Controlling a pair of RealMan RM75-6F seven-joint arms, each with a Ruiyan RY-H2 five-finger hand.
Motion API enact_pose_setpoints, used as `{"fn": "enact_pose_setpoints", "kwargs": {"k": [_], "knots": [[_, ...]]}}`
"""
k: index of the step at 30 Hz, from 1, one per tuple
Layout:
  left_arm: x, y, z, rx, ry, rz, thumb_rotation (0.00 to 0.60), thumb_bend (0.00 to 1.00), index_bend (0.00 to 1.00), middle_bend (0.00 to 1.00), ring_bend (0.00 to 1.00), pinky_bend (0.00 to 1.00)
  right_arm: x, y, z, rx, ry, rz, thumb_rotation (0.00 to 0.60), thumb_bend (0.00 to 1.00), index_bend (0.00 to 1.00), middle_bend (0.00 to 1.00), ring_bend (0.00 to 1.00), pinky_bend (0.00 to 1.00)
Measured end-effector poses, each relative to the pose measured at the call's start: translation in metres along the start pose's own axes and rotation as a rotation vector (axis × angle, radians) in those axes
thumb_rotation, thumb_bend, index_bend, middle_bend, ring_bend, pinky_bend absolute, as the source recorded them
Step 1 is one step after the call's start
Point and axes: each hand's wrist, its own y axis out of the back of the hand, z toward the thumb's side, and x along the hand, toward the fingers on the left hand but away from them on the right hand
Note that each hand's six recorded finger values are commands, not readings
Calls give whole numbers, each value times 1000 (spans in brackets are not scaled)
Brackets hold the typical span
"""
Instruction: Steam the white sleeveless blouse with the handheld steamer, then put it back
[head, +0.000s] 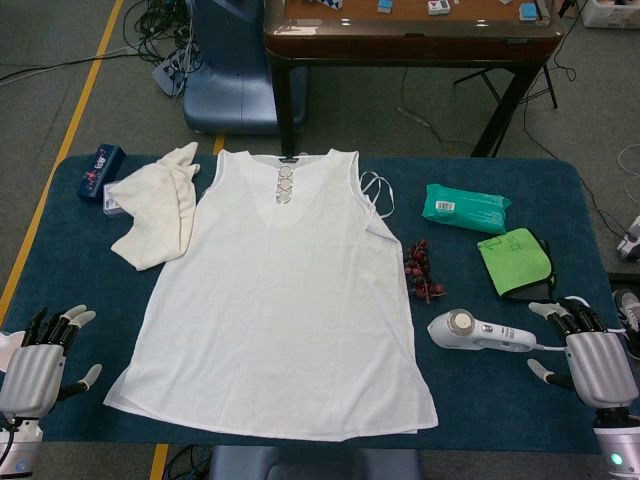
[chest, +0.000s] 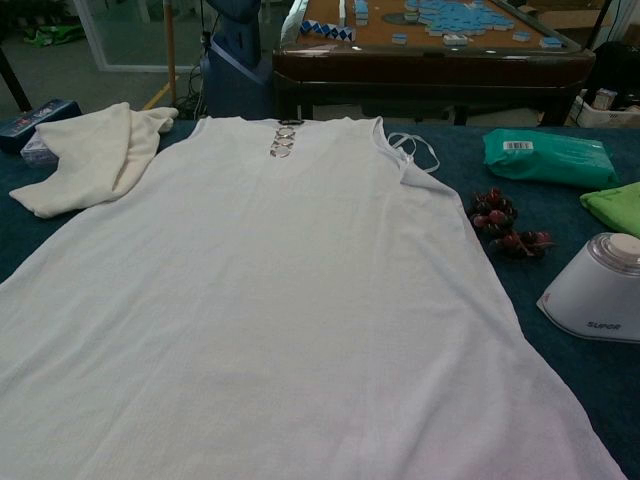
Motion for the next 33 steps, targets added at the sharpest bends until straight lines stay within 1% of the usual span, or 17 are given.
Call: {"fn": "enact_pose_setpoints", "kwargs": {"k": [6, 10, 15, 17, 21, 24, 30, 33], "knots": [[-2, 1, 0, 1, 3, 2, 600, 199, 182, 143, 124, 0, -2, -2, 3, 1, 11, 14, 600, 13, 253, 297, 169, 177], [-3, 2, -1, 0, 7, 7, 600, 199, 183, 143, 124, 0, -3, -4, 2, 4, 6, 32, 600, 13, 253, 297, 169, 178], [-3, 2, -1, 3, 7, 0, 600, 199, 182, 143, 124, 0, -7, -11, 1, 25, -9, 81, 600, 15, 255, 297, 169, 178], [-3, 1, -1, 1, 6, -6, 600, 199, 182, 143, 124, 0, -9, -14, 1, 34, -15, 97, 600, 36, 275, 297, 169, 178], [-4, -1, -2, 1, 9, -14, 600, 199, 183, 143, 124, 0, -18, -24, 1, 45, -33, 130, 600, 55, 314, 309, 169, 177], [-4, -2, -3, 0, 12, -18, 600, 199, 182, 143, 124, 0, -25, -33, 0, 48, -43, 157, 600, 94, 323, 312, 169, 178], [-5, -4, -5, -3, 16, -22, 600, 199, 183, 143, 124, 0, -39, -53, -1, 45, -58, 204, 600, 99, 350, 324, 168, 178], [-5, -4, -6, -4, 18, -23, 600, 199, 182, 143, 124, 0, -46, -62, -3, 44, -66, 222, 600, 159, 361, 332, 169, 178]]}}
